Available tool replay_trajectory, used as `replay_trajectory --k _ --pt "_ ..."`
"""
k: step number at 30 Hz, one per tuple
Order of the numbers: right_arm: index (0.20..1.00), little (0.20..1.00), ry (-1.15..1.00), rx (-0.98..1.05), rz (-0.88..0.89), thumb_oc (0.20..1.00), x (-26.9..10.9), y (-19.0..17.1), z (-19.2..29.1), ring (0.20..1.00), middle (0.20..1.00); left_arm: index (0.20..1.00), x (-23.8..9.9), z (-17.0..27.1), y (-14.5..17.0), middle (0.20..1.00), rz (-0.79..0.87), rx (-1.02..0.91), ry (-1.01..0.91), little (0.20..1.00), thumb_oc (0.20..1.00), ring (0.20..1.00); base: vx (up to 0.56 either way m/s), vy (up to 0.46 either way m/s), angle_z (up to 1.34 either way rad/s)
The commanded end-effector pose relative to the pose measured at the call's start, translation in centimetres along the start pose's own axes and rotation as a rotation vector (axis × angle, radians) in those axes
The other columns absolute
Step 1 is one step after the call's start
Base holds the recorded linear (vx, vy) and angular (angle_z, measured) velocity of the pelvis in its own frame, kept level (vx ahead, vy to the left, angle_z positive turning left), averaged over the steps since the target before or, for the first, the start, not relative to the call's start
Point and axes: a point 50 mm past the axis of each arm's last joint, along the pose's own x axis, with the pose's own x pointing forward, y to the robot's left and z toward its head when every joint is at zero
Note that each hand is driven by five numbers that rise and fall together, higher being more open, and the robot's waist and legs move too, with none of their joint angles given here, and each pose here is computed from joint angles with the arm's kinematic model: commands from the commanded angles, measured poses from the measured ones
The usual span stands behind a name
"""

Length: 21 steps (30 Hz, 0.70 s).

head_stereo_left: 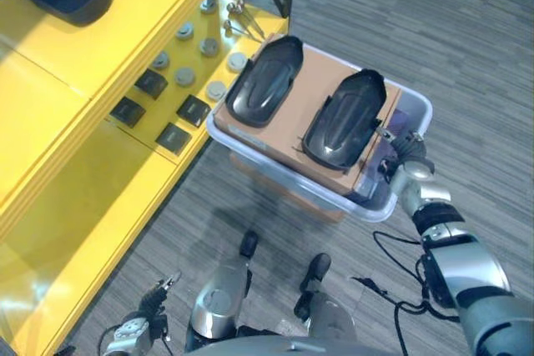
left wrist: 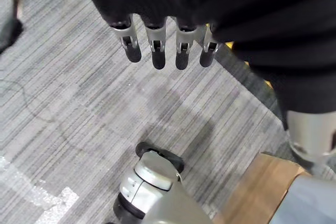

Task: Move parts from the plastic box to the shelf.

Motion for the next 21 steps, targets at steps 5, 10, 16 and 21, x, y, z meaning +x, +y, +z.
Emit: replay_trajectory --k 5,10,16,21 --pt "1.0 1.0 -0.086 -0.013 0.055 1.0 0.0 1.8 2.9 1.0 1.0 1.0 -0.1 0.9 2.1 1.0 0.033 0.025 -0.022 1.0 1.0 1.0 -0.04 0.016 0.05" --pt "1.0 1.0 -0.033 -0.047 0.053 1.0 0.1 1.9 1.7 1.0 1.0 1.0 0.0 1.4 1.8 1.0 0.016 0.02 -0.04 1.0 1.0 1.0 -0.04 0.003 0.03" --pt "1.0 1.0 0.063 -0.162 0.051 1.0 0.2 1.2 -1.0 1.0 1.0 1.0 0.2 2.2 1.8 1.0 0.014 0.022 -0.064 1.0 1.0 1.0 -0.03 -0.024 0.0" --pt "0.2 0.2 0.137 -0.188 0.041 0.2 0.2 -0.1 -3.2 0.2 0.2 1.0 0.3 3.0 1.9 1.0 0.01 0.028 -0.085 1.0 1.0 1.0 -0.02 -0.048 0.01"
